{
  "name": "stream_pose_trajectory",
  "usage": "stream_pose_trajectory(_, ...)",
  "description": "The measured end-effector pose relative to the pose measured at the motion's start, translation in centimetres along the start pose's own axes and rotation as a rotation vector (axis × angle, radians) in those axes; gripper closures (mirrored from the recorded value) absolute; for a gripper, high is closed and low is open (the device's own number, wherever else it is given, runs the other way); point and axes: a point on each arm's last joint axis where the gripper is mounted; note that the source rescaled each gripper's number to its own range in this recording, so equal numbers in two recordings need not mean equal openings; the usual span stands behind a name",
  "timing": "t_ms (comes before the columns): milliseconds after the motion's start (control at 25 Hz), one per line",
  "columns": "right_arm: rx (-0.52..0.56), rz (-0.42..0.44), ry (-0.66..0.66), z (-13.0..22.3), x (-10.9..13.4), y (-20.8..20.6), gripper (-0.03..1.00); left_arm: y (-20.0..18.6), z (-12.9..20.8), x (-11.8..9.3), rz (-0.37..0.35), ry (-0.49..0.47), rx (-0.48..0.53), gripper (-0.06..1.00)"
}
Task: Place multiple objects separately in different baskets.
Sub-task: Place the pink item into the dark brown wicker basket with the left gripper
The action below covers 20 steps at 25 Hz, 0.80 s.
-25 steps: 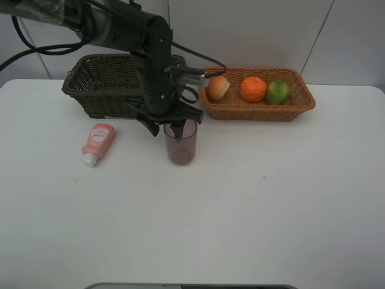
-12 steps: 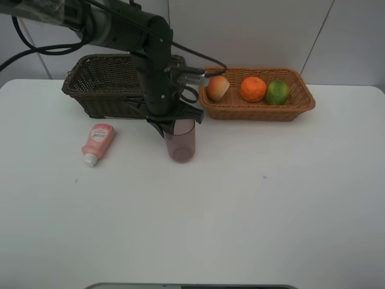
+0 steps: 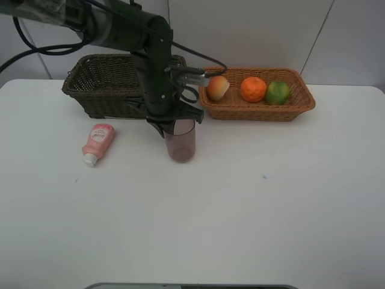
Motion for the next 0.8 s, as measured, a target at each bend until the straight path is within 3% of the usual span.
stream_pose_trajectory(360, 0.0, 0.0, 0.0, 0.0, 0.0, 0.0, 0.14, -0.6, 0.1, -0.1, 0.006, -0.004, -0.006, 0.94)
stream_pose_trajectory(800, 0.0, 0.0, 0.0, 0.0, 0.0, 0.0, 0.14, -8.1, 0.3, 1.0, -0.061, 0.028, -0.162, 0.94)
Point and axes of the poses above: a point on each arm's last joint axis where the gripper is mounted, y pointing out along that axis toward the gripper, x along the wrist's bending axis when the last joint is at zero, z = x × y, and after that the axes turned 13 degrees about y, right-handed
